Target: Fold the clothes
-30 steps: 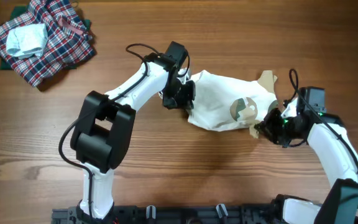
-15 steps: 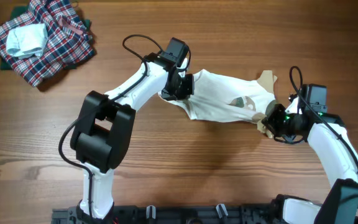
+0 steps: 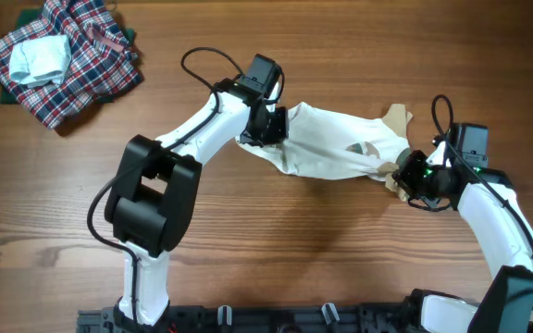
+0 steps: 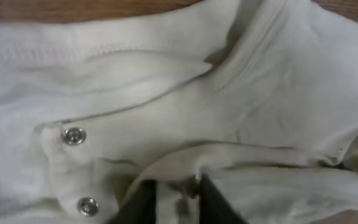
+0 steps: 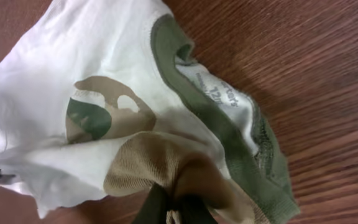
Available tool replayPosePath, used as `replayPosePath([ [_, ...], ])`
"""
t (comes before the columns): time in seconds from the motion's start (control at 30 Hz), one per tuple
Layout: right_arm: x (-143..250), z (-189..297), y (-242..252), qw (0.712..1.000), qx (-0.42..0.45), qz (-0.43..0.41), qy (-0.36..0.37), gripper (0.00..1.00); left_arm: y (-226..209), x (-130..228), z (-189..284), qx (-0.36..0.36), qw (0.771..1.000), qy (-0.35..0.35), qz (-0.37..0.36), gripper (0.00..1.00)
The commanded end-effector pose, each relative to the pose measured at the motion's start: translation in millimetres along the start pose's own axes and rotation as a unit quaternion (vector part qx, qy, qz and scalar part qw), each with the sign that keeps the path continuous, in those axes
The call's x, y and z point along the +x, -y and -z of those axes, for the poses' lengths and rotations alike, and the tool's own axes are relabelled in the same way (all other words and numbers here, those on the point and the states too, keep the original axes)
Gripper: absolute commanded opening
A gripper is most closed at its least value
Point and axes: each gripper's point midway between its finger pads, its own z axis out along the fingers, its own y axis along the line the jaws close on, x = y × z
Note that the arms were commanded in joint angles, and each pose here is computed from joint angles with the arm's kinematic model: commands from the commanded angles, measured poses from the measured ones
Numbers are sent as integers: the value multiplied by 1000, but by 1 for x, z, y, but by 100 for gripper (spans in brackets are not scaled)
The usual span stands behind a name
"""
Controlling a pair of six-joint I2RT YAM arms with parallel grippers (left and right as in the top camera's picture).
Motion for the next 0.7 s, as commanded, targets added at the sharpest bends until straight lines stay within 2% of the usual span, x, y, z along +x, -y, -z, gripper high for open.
replayPosePath([
  [0.0, -3, 2, -11, 1000, -23, -3, -5, 4, -1, 4, 10, -1, 1000, -6, 1, 70],
  [0.03, -3, 2, -11, 1000, -23, -3, -5, 4, -1, 9, 10, 3, 1000, -17, 4, 80],
  [0.1, -3, 2, -11, 1000, -23, -3, -5, 4, 2, 22, 11, 16, 999, -49, 14, 93],
  [0.17, -3, 2, -11, 1000, -23, -3, -5, 4, 7, 34, 12, 29, 997, -75, 23, 99],
  [0.6, -3, 2, -11, 1000, -23, -2, -5, 4, 32, 56, 17, 56, 992, -109, 31, 99],
  [0.67, -3, 2, -11, 1000, -23, -1, -5, 4, 33, 58, 26, 57, 992, -110, 31, 96],
])
